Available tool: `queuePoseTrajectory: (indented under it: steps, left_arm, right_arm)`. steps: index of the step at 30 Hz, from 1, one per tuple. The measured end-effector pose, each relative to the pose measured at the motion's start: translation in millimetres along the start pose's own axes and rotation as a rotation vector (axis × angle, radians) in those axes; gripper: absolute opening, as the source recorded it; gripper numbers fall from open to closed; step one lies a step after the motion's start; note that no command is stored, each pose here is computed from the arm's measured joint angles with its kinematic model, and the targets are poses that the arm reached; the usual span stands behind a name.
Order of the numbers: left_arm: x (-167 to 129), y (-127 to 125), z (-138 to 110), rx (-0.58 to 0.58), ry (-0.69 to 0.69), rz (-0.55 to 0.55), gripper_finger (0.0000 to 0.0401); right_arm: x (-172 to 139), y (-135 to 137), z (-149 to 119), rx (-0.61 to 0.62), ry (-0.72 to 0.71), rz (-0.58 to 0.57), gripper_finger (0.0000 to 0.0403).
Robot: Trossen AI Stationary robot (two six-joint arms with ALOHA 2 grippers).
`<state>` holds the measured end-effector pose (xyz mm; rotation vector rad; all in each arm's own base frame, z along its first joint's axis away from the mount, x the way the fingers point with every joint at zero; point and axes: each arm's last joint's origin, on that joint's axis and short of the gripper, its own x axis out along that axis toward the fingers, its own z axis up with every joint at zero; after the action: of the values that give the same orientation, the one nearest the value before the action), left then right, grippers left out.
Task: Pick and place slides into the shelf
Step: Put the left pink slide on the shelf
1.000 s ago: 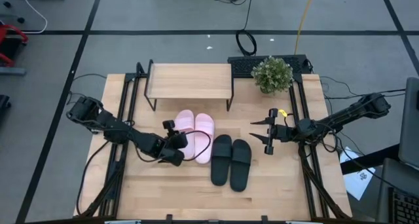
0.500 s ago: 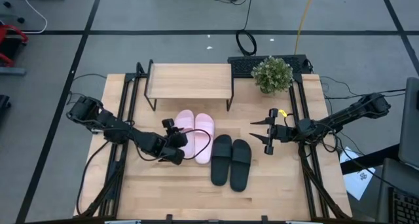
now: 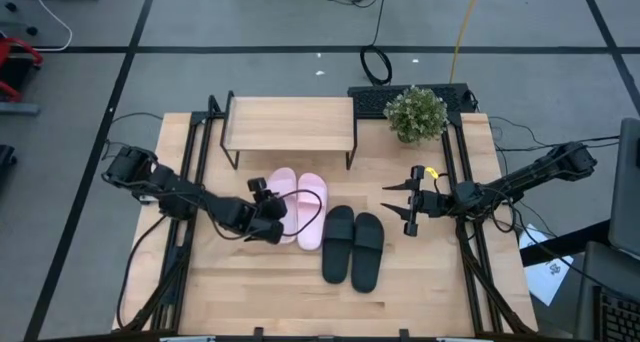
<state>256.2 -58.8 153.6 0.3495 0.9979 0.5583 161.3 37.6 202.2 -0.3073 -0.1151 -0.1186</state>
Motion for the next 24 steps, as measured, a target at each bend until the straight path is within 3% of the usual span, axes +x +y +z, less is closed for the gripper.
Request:
queuePoseTrajectory:
  steps: [19, 24]
  left_arm:
    - [14.6, 16.5, 0.0, -0.034, 0.077, 0.016, 0.0141]
    - [19.1, 16.8, -1.0, -0.037, 0.096, 0.019, 0.0103]
  right_arm:
    - [0.0, 0.0, 0.0, 0.000, 0.000, 0.001, 0.0178]
    - [0.0, 0.1, 0.0, 0.002, 0.000, 0.001, 0.0178]
